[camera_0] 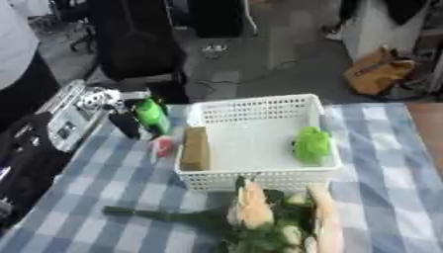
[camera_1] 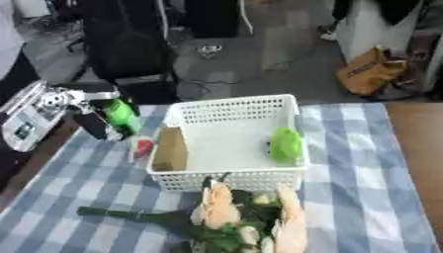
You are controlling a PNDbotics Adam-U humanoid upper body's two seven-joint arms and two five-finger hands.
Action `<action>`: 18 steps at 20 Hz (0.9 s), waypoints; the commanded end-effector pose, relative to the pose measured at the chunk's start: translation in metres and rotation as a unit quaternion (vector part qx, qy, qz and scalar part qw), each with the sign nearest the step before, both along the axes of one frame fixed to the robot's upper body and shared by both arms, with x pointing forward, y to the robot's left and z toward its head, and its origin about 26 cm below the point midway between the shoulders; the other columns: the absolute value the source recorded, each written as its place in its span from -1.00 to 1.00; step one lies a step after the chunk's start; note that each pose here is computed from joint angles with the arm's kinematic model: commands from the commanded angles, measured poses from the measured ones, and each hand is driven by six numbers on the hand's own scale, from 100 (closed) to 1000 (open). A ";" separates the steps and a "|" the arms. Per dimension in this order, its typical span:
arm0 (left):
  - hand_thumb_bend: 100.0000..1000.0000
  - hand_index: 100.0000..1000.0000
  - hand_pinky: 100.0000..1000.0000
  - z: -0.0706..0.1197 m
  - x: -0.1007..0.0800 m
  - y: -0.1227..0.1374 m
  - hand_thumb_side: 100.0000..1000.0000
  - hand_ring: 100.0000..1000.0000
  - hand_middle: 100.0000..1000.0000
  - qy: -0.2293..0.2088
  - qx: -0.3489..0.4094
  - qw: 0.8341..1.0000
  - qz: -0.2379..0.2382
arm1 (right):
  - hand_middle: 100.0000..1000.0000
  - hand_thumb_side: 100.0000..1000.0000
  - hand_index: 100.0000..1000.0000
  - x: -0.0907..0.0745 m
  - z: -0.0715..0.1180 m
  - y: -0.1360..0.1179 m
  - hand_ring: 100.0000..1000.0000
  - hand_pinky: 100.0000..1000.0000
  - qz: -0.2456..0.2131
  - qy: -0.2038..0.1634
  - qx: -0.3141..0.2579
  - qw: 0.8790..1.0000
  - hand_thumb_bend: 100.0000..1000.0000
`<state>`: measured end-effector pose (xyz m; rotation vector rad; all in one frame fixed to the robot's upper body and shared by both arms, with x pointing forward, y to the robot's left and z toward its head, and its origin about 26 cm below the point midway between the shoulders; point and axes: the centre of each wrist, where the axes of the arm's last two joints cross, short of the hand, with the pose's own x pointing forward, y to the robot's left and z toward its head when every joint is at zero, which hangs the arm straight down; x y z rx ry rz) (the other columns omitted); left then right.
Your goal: Pick up objects on the table and place them in the box.
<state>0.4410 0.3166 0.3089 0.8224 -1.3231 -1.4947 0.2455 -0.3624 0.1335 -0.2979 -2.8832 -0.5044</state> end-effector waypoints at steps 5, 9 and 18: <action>-0.60 -0.04 -1.00 0.050 0.000 -0.019 -1.00 -0.72 -0.42 -0.050 0.012 0.999 -0.016 | 0.23 0.94 0.25 -0.002 0.009 -0.005 0.52 0.32 0.003 -0.013 -0.008 1.000 -1.00; -0.58 -0.04 -1.00 0.064 0.009 -0.039 -1.00 -0.72 -0.42 -0.062 0.015 0.997 -0.030 | 0.23 0.94 0.24 -0.002 0.010 -0.005 0.52 0.31 0.007 -0.008 -0.010 1.000 -1.00; -0.56 -0.04 -1.00 0.067 0.033 -0.096 -1.00 -0.72 -0.42 -0.065 0.027 0.995 -0.072 | 0.23 0.94 0.24 0.000 0.015 -0.005 0.52 0.32 0.025 -0.004 -0.010 1.000 -1.00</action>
